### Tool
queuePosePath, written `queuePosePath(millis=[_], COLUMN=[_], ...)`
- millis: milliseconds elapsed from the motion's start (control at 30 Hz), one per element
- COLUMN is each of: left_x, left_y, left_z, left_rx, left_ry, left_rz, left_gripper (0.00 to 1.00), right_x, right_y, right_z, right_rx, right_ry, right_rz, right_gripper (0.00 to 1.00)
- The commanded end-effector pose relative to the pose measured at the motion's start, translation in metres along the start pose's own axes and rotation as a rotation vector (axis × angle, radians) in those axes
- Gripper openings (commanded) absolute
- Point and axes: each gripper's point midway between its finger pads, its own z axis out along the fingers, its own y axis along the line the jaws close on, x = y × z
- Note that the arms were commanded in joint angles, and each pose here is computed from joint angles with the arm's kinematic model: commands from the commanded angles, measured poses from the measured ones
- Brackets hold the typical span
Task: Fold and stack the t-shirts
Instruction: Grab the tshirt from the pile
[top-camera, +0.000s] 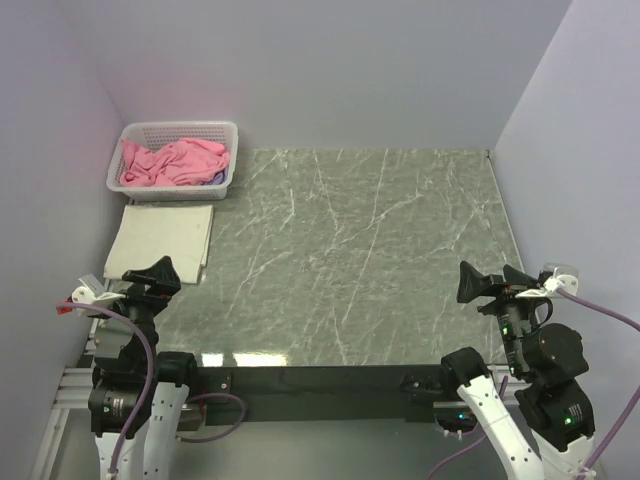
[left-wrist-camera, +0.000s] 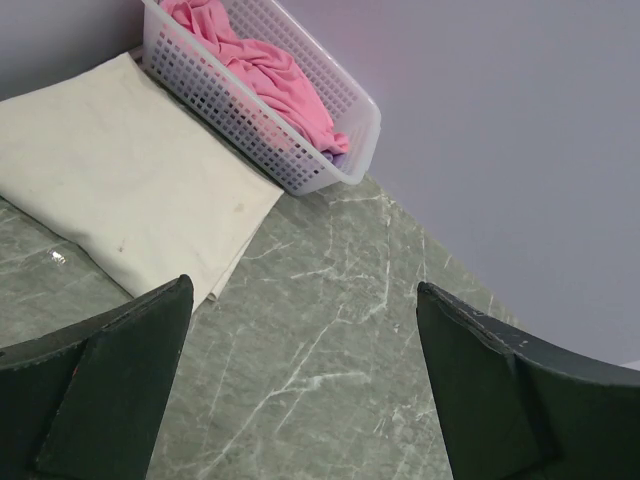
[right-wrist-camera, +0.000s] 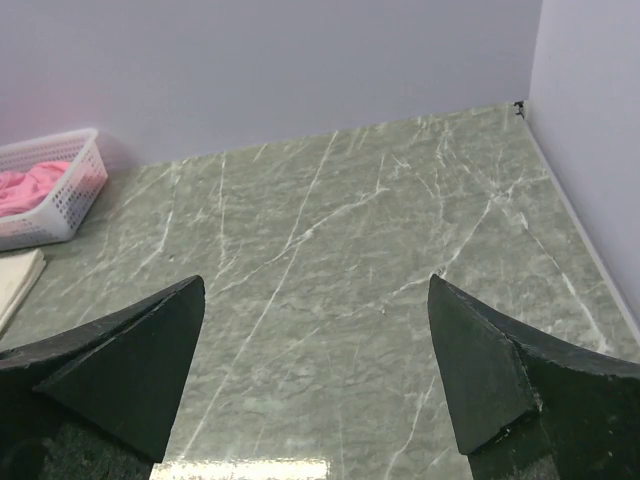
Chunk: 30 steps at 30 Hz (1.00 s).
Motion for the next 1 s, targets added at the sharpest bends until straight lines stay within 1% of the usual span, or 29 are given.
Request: queuePosePath(millis=[0,267,433,533,567,633,667,733,767,833,867,900,933,967], left_x=[-0.027,-0.025,-0.018,-0.010,0.000,0.001,0.013,0.010,0.024,0.014,0.029,0.015,0.014,0.030], left_y=[-0.010,-0.009,-0.019,-0.029,-0.031,-0.044,-0.045,-0.056,-0.050,-0.063,-0.056,-0.065,-0.066,-0.058], left_z=[-0.022,-0.019,-0.004,0.015,0.027,0.043,0.059,0.077,0.096,0.117,0.137,0.149,0.160,0.179], left_rx=[0.105,0.086,0.086,0.077,0.057,0.075,0.044,0.039,-0.019,-0.037,-0.095,-0.110,-0.134,-0.180], left_ry=[-0.133,-0.121,-0.065,-0.012,0.038,0.052,0.104,0.106,0.149,0.135,0.179,0.146,0.146,0.187], left_rz=[-0.056,-0.053,-0.025,-0.027,-0.030,-0.038,-0.027,-0.035,-0.010,0.000,0.041,0.046,0.061,0.111], left_gripper=[0.99,0.99,0.99,0.99,0.99,0.99,1.00,1.00,1.00,0.99,0.99,0.99,0.99,0.98], right_x=[-0.017,-0.005,-0.002,-0.002,-0.002,0.003,0.008,0.020,0.025,0.036,0.040,0.044,0.049,0.053], right_y=[-0.001,0.007,0.020,0.032,0.036,0.049,0.054,0.068,0.072,0.082,0.085,0.088,0.093,0.095], right_z=[-0.006,-0.002,0.007,0.009,0.010,0.011,0.012,0.015,0.017,0.020,0.021,0.022,0.023,0.024], right_rx=[0.004,-0.030,-0.069,-0.117,-0.129,-0.191,-0.210,-0.270,-0.282,-0.317,-0.322,-0.334,-0.357,-0.367], right_ry=[-0.047,-0.023,0.015,0.048,0.053,0.089,0.109,0.166,0.186,0.244,0.265,0.284,0.314,0.331], right_rz=[0.017,0.069,0.094,0.118,0.140,0.160,0.179,0.199,0.216,0.230,0.248,0.250,0.251,0.249], right_gripper=[0.98,0.98,0.98,0.98,0.98,0.98,0.98,0.98,0.98,0.98,0.98,0.98,0.98,0.98])
